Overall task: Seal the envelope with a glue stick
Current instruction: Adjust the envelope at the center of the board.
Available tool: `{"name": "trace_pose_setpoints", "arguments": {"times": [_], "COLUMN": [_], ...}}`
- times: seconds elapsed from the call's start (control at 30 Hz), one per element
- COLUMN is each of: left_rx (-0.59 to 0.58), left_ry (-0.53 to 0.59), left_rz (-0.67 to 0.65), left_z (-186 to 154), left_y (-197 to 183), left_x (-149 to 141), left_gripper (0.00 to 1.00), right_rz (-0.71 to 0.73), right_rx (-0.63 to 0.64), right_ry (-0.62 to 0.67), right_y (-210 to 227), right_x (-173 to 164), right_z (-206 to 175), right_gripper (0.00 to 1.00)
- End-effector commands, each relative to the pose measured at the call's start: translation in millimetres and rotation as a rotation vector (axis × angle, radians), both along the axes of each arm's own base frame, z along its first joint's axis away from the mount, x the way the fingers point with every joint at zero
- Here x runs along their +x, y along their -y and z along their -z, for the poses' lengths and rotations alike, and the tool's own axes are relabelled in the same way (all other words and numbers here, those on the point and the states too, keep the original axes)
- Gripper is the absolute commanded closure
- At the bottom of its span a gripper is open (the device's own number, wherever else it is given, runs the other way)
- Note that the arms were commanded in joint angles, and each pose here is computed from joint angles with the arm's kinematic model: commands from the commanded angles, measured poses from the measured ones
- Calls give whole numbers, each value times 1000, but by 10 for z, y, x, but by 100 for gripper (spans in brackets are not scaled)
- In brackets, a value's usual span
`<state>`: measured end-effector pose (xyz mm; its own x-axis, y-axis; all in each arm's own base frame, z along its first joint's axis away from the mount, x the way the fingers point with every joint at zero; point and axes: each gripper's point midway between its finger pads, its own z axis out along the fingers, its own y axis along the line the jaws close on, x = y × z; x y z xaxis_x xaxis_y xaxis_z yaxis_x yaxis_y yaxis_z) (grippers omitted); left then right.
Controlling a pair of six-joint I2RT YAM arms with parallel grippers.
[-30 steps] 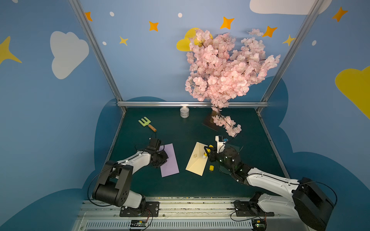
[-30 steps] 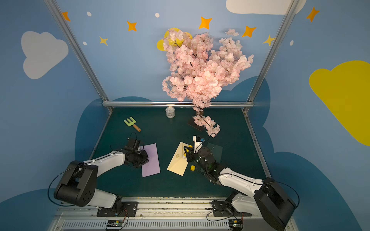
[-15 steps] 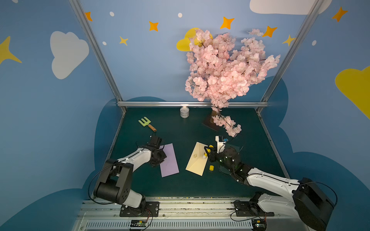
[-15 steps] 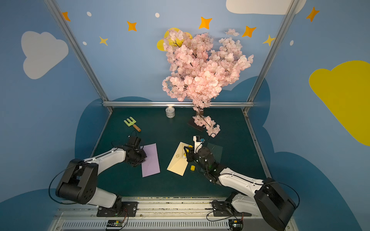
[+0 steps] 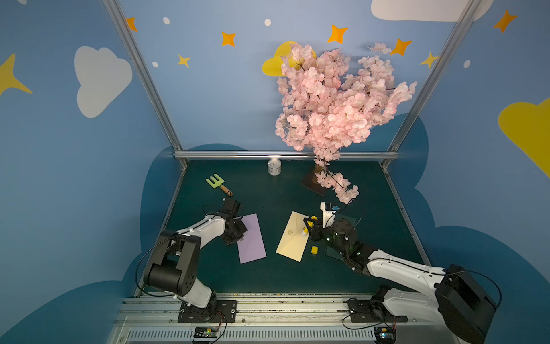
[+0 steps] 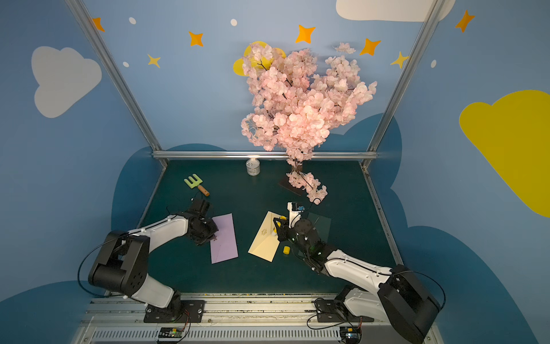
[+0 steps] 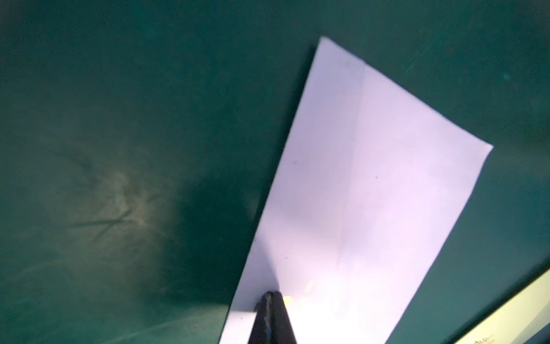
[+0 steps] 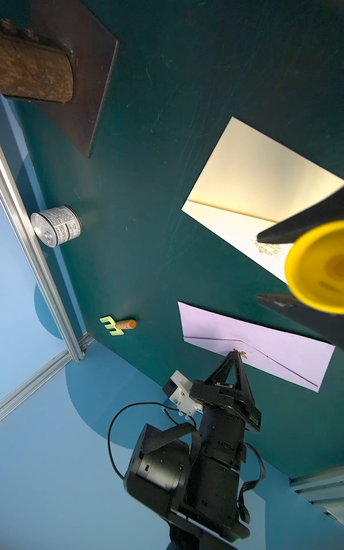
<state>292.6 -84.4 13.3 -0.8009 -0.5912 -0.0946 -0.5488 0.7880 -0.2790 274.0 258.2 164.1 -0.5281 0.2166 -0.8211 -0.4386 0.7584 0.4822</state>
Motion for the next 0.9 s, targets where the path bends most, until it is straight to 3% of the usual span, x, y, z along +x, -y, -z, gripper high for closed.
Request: {"name": "trace_pose_setpoints", "arguments": {"times": [0.0, 0.2, 0.6, 0.87], "left_rx": [6, -82, 35, 79], "left_ry": [-76, -37, -80, -21], "left_rz": [-3, 16, 15, -82], "left_z": [319, 321, 284, 225], "left_y": [-8, 160, -76, -230], "left_x": [-129, -12, -277, -337], "left_gripper": [98, 98, 98, 98], "right_rz": [8, 11, 15, 6], "right_rx": [6, 4, 5, 13], "right_ry": [14, 14, 13, 9], "right_y": [33, 48, 72, 50], "right_x": [9, 7, 2, -1], "right_z": [-41, -35, -32, -36], "right_gripper": [100, 100, 100, 100]}}
